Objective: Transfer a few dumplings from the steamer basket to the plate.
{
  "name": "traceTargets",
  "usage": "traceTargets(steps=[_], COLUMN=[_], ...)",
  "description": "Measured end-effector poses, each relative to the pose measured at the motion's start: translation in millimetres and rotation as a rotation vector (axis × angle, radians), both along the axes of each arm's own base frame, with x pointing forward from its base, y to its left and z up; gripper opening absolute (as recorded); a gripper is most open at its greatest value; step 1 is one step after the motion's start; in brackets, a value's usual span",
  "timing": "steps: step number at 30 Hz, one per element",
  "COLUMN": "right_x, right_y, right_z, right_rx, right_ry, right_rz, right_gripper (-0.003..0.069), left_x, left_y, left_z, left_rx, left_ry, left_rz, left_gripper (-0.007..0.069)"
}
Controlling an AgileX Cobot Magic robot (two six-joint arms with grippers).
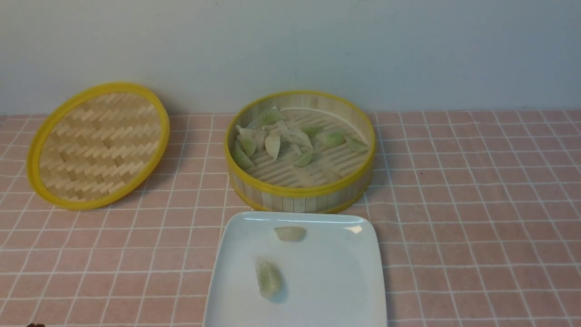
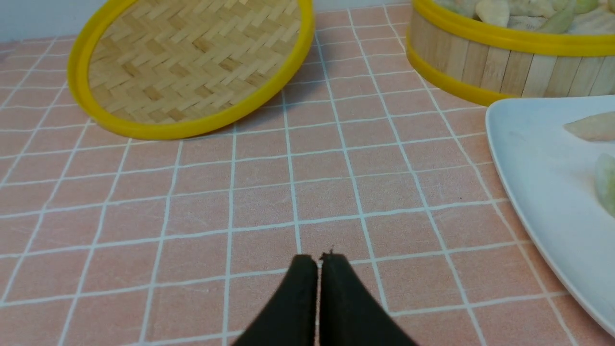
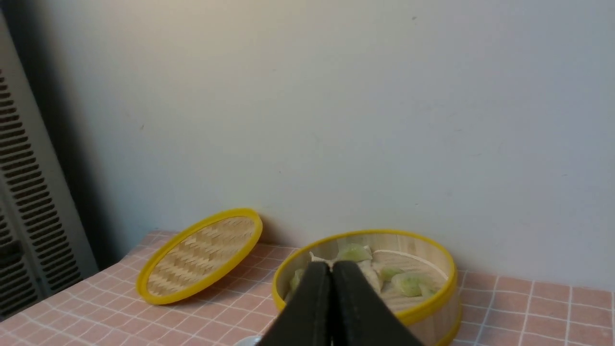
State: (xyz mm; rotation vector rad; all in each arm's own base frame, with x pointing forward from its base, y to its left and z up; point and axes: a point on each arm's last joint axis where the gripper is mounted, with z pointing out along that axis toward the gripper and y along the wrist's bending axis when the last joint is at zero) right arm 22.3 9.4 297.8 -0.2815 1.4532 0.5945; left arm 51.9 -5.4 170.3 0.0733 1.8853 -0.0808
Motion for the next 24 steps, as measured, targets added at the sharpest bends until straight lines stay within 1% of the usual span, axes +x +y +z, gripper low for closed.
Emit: traceTargets(steps=[4, 8, 10, 12, 14, 16, 17, 19, 20, 21, 24], right_x=[-2, -3, -3, -2, -1, 4, 6, 15, 15, 20, 28], right_y=[4, 5, 5, 4, 2, 0, 0, -3, -3, -5, -7], right_z=[0, 0, 0, 0, -1, -10, -14, -36, -36, -52, -90], right_rx=[-0.064, -0.060, -0.061, -0.064, -0.075, -0.116, -0.133, -0.206, -0.206, -0.233, -0.271], right_ry=[-0.040, -0.039, -0.039, -0.038, -0.035, -0.017, -0.010, 0.046, 0.046, 0.095, 0.212], right_rz=[0.038, 0.060, 0.044, -0.019, -0.120, -0.241, -0.275, -0.399, -0.399, -0.450, -0.494], right_gripper=[-0.0015, -0.0015, -0.0015, -0.0015, -0.0015, -0.0015, -0.0015, -0.0015, -0.0015, -0.0015, -0.0015], left_x=[0, 0, 0, 0, 0, 0, 0, 0, 0, 0, 0], left_y=[0, 0, 0, 0, 0, 0, 0, 0, 0, 0, 0], left_z=[0, 0, 0, 0, 0, 0, 0, 0, 0, 0, 0], left_rx=[0.000, 0.000, 0.000, 0.000, 0.000, 0.000, 0.000, 0.000, 0.000, 0.000, 0.000], left_ry=[0.000, 0.000, 0.000, 0.000, 0.000, 0.000, 0.000, 0.000, 0.000, 0.000, 0.000], left_rz=[0.000, 0.000, 0.000, 0.000, 0.000, 0.000, 0.000, 0.000, 0.000, 0.000, 0.000], left_gripper=[-0.0006, -0.0006, -0.0006, -0.0006, -0.0006, -0.0006, -0.0006, -0.0006, -0.0006, -0.0006, -0.0006])
